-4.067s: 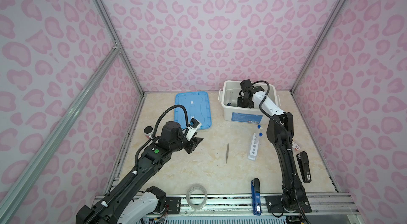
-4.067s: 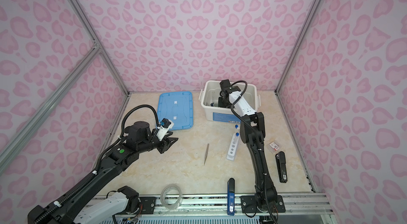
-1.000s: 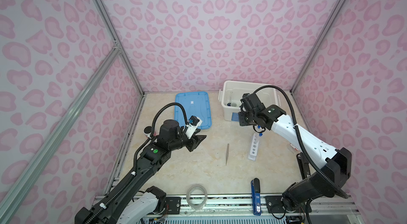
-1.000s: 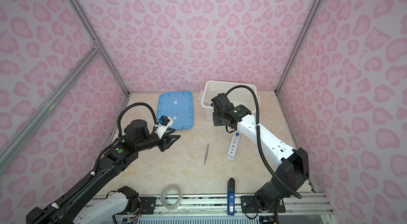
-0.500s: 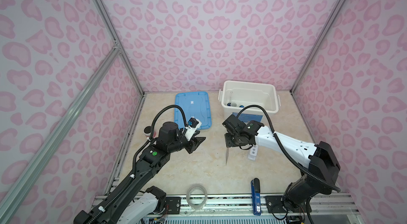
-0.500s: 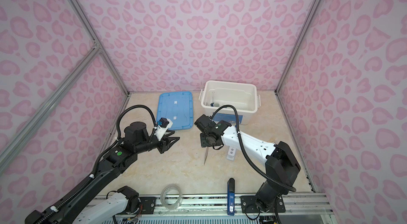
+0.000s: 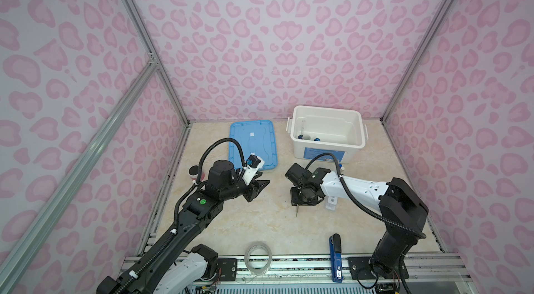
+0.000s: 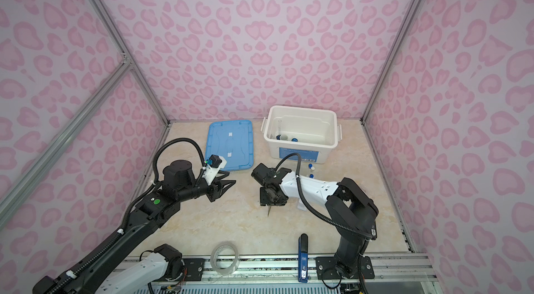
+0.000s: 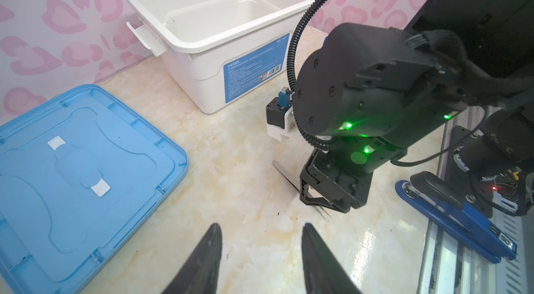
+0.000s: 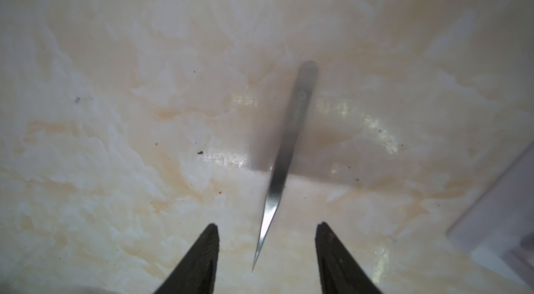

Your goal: Organize the chemistry lab equipment

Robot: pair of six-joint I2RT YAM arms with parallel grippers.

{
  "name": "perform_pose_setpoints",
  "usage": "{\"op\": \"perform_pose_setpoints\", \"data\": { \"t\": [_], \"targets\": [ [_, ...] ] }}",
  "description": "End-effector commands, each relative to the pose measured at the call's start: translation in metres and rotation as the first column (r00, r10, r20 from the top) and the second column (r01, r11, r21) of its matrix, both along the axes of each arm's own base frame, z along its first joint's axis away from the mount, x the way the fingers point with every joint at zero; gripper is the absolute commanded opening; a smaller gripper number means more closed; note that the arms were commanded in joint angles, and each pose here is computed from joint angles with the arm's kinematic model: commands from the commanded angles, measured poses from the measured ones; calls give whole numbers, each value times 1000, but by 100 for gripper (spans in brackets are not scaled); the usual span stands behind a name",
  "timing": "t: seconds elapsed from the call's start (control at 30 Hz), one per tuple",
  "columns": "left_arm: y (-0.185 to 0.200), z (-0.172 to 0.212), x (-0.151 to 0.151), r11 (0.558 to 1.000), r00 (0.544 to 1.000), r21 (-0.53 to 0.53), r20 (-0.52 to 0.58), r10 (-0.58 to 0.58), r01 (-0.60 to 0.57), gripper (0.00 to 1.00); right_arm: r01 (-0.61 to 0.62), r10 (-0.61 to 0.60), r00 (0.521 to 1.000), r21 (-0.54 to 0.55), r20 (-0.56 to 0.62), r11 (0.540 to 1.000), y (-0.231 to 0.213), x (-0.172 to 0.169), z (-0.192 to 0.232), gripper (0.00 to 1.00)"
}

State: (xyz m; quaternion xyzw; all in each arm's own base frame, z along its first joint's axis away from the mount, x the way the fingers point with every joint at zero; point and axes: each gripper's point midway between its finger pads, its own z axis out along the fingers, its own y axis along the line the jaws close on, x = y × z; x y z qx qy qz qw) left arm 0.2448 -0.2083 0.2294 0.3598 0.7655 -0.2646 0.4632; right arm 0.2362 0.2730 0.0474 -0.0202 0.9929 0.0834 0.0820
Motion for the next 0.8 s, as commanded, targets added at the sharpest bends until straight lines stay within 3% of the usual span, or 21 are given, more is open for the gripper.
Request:
{"op": "perform_pose_setpoints", "data": {
  "t": [0.0, 0.77],
  "targets": [
    [-3, 4, 1, 1000, 1000, -15, 21, -16, 16, 47, 15, -15, 1000, 17, -20, 1000, 5, -2, -7, 53],
    [-4, 0, 2, 1000, 1000, -8, 11, -16, 16, 47, 45, -46, 997, -24, -67, 999, 0, -3, -33, 44]
  ]
}}
